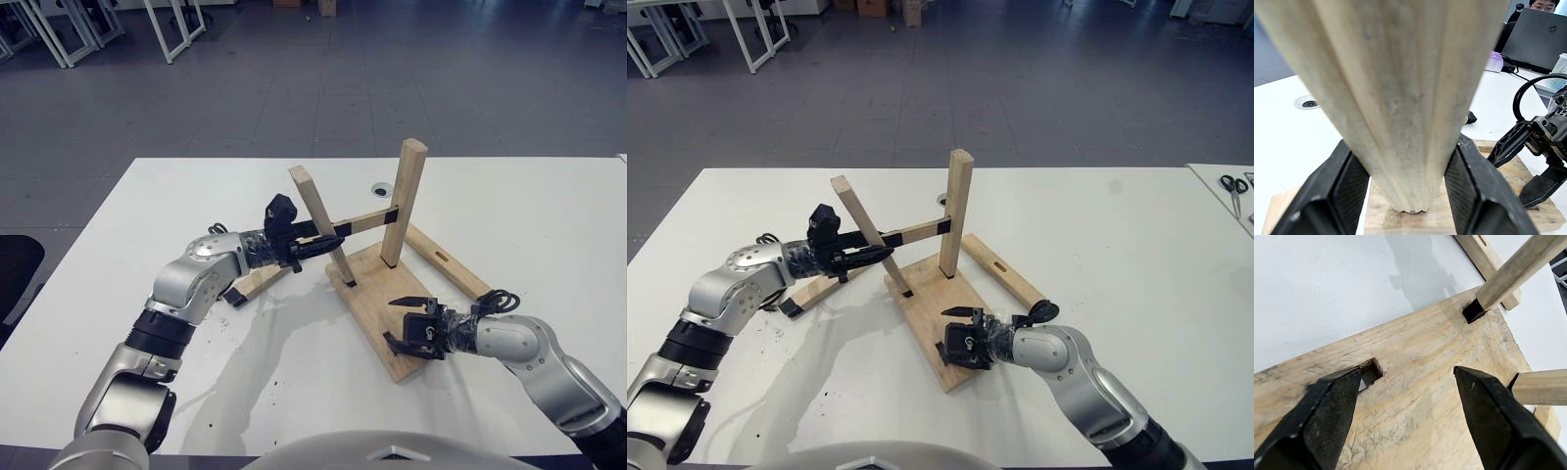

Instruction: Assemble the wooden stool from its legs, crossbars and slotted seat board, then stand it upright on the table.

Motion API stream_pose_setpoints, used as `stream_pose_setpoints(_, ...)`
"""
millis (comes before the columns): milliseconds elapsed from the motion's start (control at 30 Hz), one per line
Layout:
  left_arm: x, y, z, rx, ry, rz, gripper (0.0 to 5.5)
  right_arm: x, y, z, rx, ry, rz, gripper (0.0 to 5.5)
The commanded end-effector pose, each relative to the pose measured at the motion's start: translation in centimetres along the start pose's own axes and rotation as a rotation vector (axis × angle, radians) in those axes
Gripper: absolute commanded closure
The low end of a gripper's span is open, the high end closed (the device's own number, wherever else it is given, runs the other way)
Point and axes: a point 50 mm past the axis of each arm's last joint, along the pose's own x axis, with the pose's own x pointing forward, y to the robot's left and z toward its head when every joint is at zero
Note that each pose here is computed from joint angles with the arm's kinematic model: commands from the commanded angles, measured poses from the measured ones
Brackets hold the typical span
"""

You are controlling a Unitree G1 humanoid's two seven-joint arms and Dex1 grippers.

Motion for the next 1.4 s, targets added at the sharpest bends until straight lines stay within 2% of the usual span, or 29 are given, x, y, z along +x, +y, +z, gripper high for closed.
stream_pose_setpoints(33,-5.6,-1.3,-15.4,-0.233,0.811,0.208,3.46,0.9,0.9,0.7,0.136,-0.081,0.036,2.05)
stream_pose_setpoints(200,-4.8,-1.2,-14.9,-0.218,0.774,0.219,3.46,-2.7,-5.3,4.9,0.228,-0.335,-0.274,2.05)
stream_pose_setpoints(267,-4.3,-1.2,-14.8,-0.207,0.764,0.216,3.46,-4.0,-7.1,5.8,0.234,-0.388,-0.355,2.05)
stream_pose_setpoints(333,-3.7,-1.1,-14.3,-0.192,0.745,0.212,3.46,-5.1,-10.4,7.3,0.199,-0.465,-0.514,2.05)
stream_pose_setpoints(433,-2.4,-0.8,-13.6,-0.168,0.726,0.198,3.46,-5.8,-16.2,11.6,0.05,-0.624,-0.754,2.61)
stream_pose_setpoints(500,-1.6,-0.8,-13.3,-0.152,0.722,0.181,3.46,-5.0,-18.2,12.8,-0.05,-0.604,-0.809,2.95)
stream_pose_setpoints(567,-0.4,-0.9,-12.8,-0.133,0.711,0.157,3.46,-2.1,-19.2,11.9,-0.143,-0.458,-0.738,3.03)
stream_pose_setpoints(633,0.8,-1.0,-12.3,-0.114,0.703,0.131,3.46,0.8,-18.2,8.9,-0.178,-0.285,-0.589,3.03)
stream_pose_setpoints(733,2.4,-1.5,-11.9,-0.087,0.69,0.094,3.46,4.3,-12.4,0.1,-0.139,0.033,-0.223,3.03)
stream_pose_setpoints(767,2.8,-1.7,-11.7,-0.092,0.677,0.089,3.46,4.6,-10.9,-2.2,-0.129,0.111,-0.13,3.03)
stream_pose_setpoints(833,3.4,-1.7,-11.3,-0.097,0.654,0.092,3.46,4.3,-9.9,-4.4,-0.123,0.193,-0.042,3.03)
stream_pose_setpoints(900,3.5,-1.5,-11.1,-0.096,0.641,0.112,3.46,3.8,-9.7,-4.8,-0.129,0.207,-0.022,3.03)
stream_pose_setpoints(967,3.5,-1.2,-11.0,-0.093,0.638,0.131,3.46,3.6,-10.8,-3.3,-0.112,0.128,-0.151,3.03)
stream_pose_setpoints(1000,3.3,-1.0,-10.9,-0.096,0.636,0.14,3.46,2.9,-12.4,-1.4,-0.086,0.032,-0.283,3.03)
stream_pose_setpoints(1100,2.8,-0.7,-10.9,-0.098,0.656,0.154,3.46,-3.2,-18.1,4.8,-0.059,-0.283,-0.795,3.03)
stream_pose_setpoints(1167,2.4,-0.6,-11.1,-0.09,0.685,0.158,3.46,-5.8,-18.9,6.5,-0.098,-0.341,-0.941,3.03)
stream_pose_setpoints(1200,2.2,-0.6,-11.1,-0.082,0.694,0.159,3.46,-5.8,-18.4,6.4,-0.109,-0.329,-0.94,3.03)
stream_pose_setpoints(1300,1.9,-0.5,-11.4,-0.084,0.725,0.148,3.46,-2.8,-15.0,4.3,-0.095,-0.236,-0.81,3.03)
stream_pose_setpoints(1400,1.9,-0.5,-11.9,-0.061,0.791,0.127,3.46,2.5,-8.5,-0.2,-0.013,-0.064,-0.479,3.03)
